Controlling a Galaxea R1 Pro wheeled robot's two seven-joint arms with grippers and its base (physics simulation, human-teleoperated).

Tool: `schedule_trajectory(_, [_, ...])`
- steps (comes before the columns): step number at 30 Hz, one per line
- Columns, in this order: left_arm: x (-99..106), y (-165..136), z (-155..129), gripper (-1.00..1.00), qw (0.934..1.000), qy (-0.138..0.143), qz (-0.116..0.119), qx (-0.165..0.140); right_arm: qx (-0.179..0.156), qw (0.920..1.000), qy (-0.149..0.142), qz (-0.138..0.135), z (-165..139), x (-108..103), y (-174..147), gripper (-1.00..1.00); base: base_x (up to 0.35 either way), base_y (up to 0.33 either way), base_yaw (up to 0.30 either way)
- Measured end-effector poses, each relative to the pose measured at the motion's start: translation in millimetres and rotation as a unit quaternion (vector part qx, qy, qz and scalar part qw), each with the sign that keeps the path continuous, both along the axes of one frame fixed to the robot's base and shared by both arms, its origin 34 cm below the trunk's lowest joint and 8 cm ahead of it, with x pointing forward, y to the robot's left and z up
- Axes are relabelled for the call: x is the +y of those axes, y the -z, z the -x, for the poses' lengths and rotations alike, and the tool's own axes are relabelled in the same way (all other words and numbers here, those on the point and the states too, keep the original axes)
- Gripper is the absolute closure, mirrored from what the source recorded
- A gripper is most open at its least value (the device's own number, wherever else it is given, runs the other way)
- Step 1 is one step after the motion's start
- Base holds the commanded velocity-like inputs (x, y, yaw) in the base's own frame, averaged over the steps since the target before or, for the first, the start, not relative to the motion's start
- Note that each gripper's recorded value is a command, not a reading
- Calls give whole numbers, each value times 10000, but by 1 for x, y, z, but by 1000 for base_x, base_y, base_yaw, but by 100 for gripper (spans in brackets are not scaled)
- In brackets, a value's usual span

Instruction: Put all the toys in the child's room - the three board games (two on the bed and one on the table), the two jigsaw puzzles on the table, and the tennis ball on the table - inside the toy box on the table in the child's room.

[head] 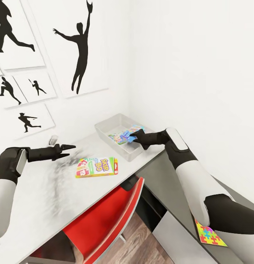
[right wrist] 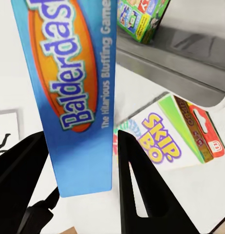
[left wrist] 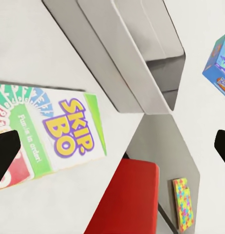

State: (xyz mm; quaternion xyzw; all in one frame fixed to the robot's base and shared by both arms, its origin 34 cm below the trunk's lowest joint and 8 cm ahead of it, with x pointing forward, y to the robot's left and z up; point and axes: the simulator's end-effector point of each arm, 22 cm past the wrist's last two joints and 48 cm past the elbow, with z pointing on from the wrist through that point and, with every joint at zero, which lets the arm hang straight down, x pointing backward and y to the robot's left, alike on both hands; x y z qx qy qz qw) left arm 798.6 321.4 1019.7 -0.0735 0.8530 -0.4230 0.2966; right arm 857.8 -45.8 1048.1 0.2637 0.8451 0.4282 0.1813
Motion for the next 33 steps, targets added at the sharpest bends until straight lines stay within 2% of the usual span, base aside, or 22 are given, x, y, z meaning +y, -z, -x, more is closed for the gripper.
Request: schedule_trajectory(33, [0, -1, 0, -100, 10000, 2, -2, -15, 109, 9999, 32, 47, 2, -5, 11, 100, 26, 15, 0])
